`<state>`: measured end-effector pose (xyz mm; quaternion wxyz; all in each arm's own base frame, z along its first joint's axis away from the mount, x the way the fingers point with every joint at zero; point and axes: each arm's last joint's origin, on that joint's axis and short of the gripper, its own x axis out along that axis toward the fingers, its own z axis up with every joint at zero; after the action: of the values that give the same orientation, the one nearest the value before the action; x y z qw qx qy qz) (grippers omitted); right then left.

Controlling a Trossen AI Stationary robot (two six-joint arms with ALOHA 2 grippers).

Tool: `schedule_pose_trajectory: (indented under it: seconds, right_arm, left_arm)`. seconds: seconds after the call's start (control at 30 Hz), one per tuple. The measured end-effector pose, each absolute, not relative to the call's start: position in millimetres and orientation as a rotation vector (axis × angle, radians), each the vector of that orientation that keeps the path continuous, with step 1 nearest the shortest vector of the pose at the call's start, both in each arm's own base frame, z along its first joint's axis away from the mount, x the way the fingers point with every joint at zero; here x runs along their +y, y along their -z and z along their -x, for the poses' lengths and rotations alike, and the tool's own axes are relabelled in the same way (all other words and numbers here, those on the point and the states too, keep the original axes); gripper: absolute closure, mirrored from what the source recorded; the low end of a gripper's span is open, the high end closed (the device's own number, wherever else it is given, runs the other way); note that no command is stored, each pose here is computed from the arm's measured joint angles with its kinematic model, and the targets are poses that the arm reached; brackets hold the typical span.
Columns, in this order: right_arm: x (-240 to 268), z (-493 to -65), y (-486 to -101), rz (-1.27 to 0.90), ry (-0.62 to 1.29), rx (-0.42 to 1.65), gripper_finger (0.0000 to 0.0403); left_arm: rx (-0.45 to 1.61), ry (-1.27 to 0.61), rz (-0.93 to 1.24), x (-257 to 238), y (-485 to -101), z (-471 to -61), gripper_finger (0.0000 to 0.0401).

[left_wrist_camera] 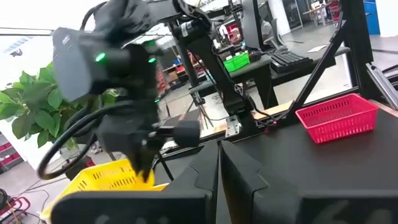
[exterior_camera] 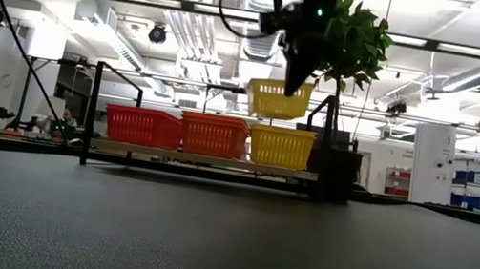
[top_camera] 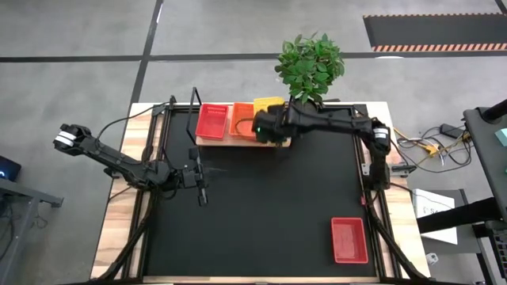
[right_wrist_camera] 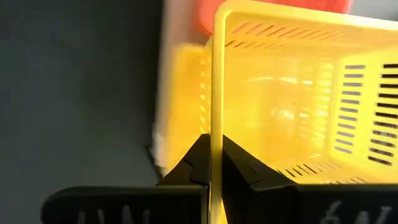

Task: Stack baskets on shelf by color
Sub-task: Stack the yellow bin on top of the yellow bins on the shelf

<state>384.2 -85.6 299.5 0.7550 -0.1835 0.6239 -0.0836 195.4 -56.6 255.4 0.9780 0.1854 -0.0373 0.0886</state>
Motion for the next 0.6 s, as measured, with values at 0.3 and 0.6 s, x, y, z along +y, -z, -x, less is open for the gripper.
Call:
schedule_pose_trajectory:
  seconds: [0.3, 0.6]
  right_arm:
    - [-112.0, -375.7, -292.1, 0.321, 0.171, 1.373, 0.0394]
    - [-113.7, -373.6, -274.3, 0.299, 0.168, 1.405, 0.0394]
  left_arm:
    - [-0.075, -0.178, -0.374, -56.6, -255.2, -195.3, 0.04]
    - [-0.074, -0.178, -0.374, -56.6, -255.1, -195.3, 0.04]
